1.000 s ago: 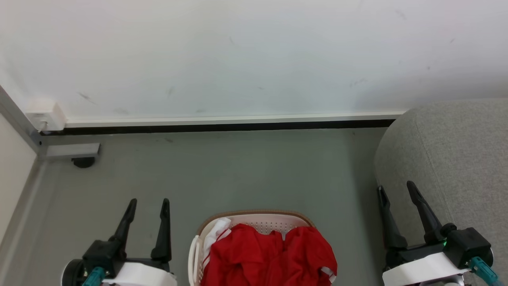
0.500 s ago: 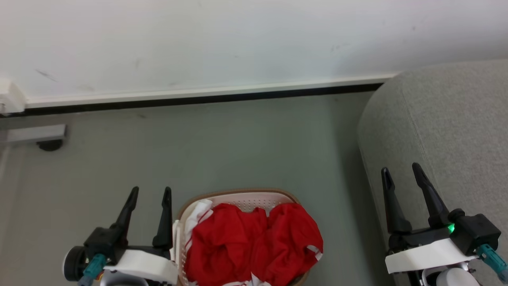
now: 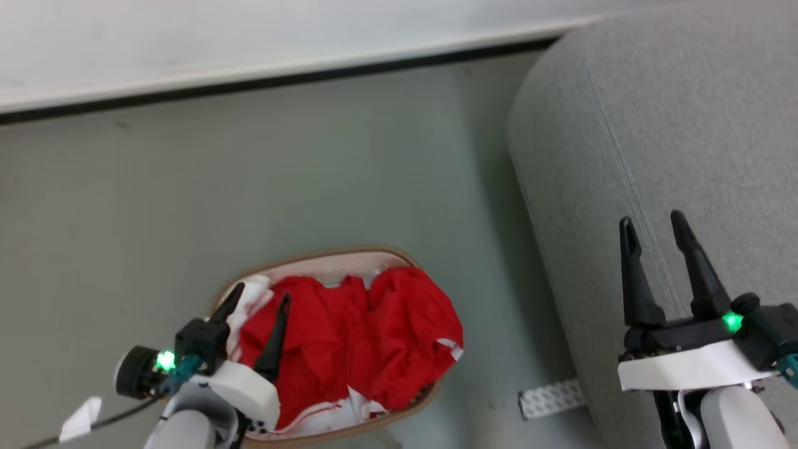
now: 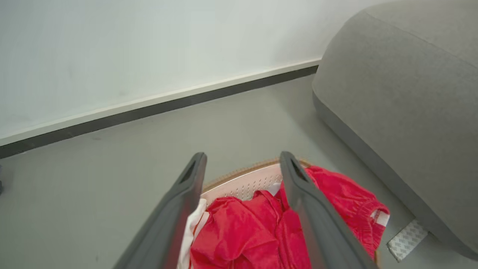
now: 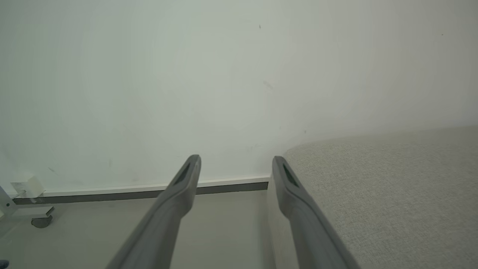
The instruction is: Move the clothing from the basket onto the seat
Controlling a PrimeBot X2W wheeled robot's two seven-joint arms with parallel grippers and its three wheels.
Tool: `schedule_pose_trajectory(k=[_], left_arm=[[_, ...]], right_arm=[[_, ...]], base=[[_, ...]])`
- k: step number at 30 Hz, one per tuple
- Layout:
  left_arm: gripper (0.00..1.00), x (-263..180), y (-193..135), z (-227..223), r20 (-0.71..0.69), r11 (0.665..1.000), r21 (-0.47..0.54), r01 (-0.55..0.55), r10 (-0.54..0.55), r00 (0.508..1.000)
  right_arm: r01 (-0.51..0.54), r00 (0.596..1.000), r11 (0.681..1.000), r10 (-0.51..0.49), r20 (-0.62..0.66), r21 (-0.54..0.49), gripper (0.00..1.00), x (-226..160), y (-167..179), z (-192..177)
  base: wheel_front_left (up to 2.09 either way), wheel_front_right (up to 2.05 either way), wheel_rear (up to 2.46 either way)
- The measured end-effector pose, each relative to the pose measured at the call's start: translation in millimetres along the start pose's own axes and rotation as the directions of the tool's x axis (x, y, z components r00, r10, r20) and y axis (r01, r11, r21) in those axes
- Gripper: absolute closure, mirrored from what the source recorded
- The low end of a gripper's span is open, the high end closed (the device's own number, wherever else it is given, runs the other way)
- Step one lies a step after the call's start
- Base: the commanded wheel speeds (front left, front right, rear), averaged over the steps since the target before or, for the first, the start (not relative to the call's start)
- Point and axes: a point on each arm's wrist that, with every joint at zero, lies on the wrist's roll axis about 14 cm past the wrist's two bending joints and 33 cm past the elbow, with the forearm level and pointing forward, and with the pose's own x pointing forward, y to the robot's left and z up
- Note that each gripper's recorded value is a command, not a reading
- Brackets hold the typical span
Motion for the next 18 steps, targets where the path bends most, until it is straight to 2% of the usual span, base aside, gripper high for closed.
schedule_pose_trajectory(k=[4,8,15,18], left_arm=[[0.0,16.3,-8.3,-41.7,-0.122,0.996,0.03,0.084,-0.08,0.989],[0.0,27.0,-17.2,-85.5,-0.256,0.986,0.043,0.159,-0.143,0.956],[0.0,44.1,-43.9,-144.3,-0.437,0.949,0.058,0.31,-0.255,0.863],[0.0,47.5,-51.1,-171.3,-0.518,0.931,0.054,0.362,-0.284,0.807]], right_arm=[[0.038,0.999,0.999,-0.038,-0.015,-0.007,0.0,2.9,-14.4,-6.3],[0.077,0.996,0.997,-0.076,-0.034,0.009,0.0,3.5,-27.0,-14.3],[0.137,0.99,0.991,-0.137,-0.036,-0.001,0.0,12.2,-50.8,-18.9],[0.159,0.986,0.987,-0.159,-0.046,0.0,0.0,16.2,-59.7,-25.0]], base=[[0.0,0.0,0.0],[0.0,0.0,0.0],[0.0,0.0,0.0],[0.0,0.0,0.0]])
